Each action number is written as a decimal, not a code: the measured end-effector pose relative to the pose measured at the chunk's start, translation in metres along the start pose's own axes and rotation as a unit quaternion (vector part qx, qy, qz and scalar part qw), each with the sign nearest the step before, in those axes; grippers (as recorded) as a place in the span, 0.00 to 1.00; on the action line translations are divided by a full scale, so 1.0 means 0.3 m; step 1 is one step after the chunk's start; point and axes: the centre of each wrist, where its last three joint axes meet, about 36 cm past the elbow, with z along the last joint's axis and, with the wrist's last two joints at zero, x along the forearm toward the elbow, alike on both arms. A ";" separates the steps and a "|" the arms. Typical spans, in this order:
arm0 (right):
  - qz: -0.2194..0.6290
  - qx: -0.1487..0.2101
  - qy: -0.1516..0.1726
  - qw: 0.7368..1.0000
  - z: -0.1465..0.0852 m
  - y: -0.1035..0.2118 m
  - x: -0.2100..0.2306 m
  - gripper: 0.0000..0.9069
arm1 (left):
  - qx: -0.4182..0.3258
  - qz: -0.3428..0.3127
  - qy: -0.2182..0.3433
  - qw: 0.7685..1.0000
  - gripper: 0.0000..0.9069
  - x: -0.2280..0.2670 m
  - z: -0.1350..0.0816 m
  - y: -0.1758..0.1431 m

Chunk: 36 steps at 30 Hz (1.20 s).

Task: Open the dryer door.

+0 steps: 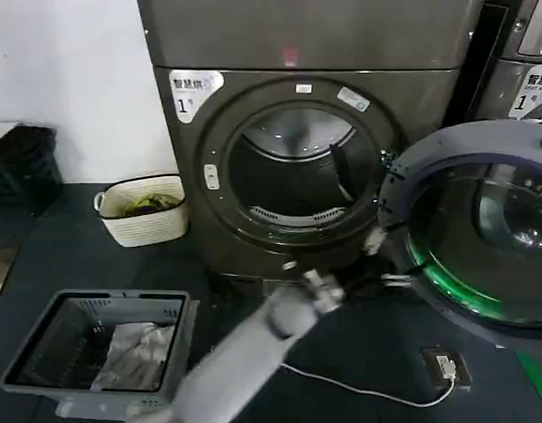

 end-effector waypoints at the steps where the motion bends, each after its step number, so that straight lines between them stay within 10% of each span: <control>1: -0.003 -0.001 -0.001 1.000 -0.002 0.008 0.002 1.00 | -0.009 0.002 0.006 1.000 1.00 0.050 0.003 0.010; 17: -0.033 -0.020 0.005 0.999 -0.011 0.112 0.054 1.00 | -0.301 0.176 0.046 0.936 1.00 0.704 -0.078 0.280; 28: -0.065 -0.057 0.018 0.996 -0.014 0.149 0.096 1.00 | -0.500 0.341 0.184 0.775 1.00 1.062 -0.218 0.578; 36: -0.082 -0.097 0.027 0.992 -0.009 0.192 0.136 1.00 | -0.611 0.461 0.209 0.609 1.00 1.195 -0.323 0.694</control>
